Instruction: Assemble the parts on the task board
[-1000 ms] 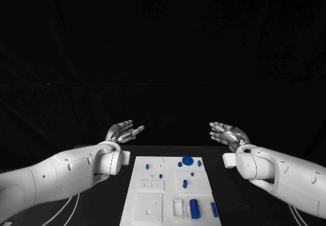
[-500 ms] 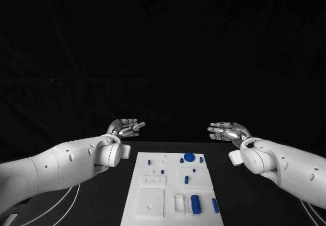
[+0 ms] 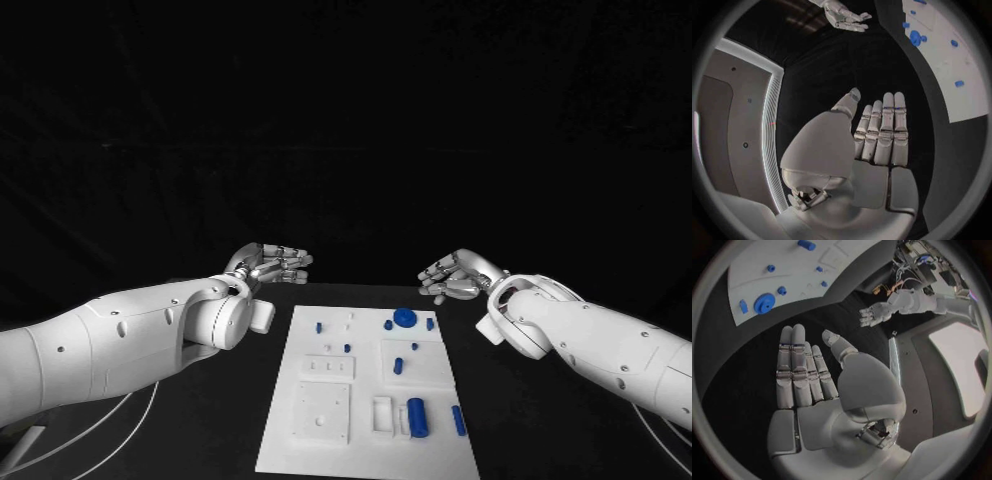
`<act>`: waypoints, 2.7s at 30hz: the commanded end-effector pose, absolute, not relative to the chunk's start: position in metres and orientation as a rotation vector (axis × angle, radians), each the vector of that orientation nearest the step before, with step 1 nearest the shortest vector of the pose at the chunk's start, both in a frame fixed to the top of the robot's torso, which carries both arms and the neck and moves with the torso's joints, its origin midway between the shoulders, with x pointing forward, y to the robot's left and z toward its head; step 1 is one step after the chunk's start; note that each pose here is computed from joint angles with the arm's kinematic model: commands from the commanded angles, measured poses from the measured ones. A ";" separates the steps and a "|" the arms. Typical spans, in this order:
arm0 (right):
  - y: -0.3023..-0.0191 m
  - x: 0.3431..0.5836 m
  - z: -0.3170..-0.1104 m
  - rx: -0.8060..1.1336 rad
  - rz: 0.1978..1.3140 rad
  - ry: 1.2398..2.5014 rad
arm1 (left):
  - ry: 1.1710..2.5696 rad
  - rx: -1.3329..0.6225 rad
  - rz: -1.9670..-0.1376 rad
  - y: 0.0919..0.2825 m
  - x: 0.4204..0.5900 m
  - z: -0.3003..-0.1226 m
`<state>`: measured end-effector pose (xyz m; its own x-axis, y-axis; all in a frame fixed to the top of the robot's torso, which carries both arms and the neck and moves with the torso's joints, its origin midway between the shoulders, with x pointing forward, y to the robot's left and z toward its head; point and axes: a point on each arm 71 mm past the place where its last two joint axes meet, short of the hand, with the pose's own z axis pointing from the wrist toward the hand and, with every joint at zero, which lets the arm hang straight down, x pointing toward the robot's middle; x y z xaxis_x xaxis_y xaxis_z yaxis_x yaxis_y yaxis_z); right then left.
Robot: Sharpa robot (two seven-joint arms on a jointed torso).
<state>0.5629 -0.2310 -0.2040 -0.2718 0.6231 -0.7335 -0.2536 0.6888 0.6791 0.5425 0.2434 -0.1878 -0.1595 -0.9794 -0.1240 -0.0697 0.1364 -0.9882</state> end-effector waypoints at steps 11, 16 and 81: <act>-0.190 0.563 -0.210 -0.277 0.536 1.653 | 1.495 -1.014 -1.335 0.224 0.522 -0.165; -0.181 0.564 -0.210 -0.331 0.475 1.628 | 1.496 -1.005 -1.354 0.221 0.519 -0.158; -0.178 0.573 -0.212 -0.444 0.279 1.623 | 1.504 -0.968 -1.382 0.213 0.516 -0.140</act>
<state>0.5735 -0.1781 -0.2092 -0.0505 -0.0889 -0.9948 -0.4398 0.8963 -0.0577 0.5160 0.2146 -0.1425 -0.3233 -0.9426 -0.0833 -0.0035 0.0893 -0.9960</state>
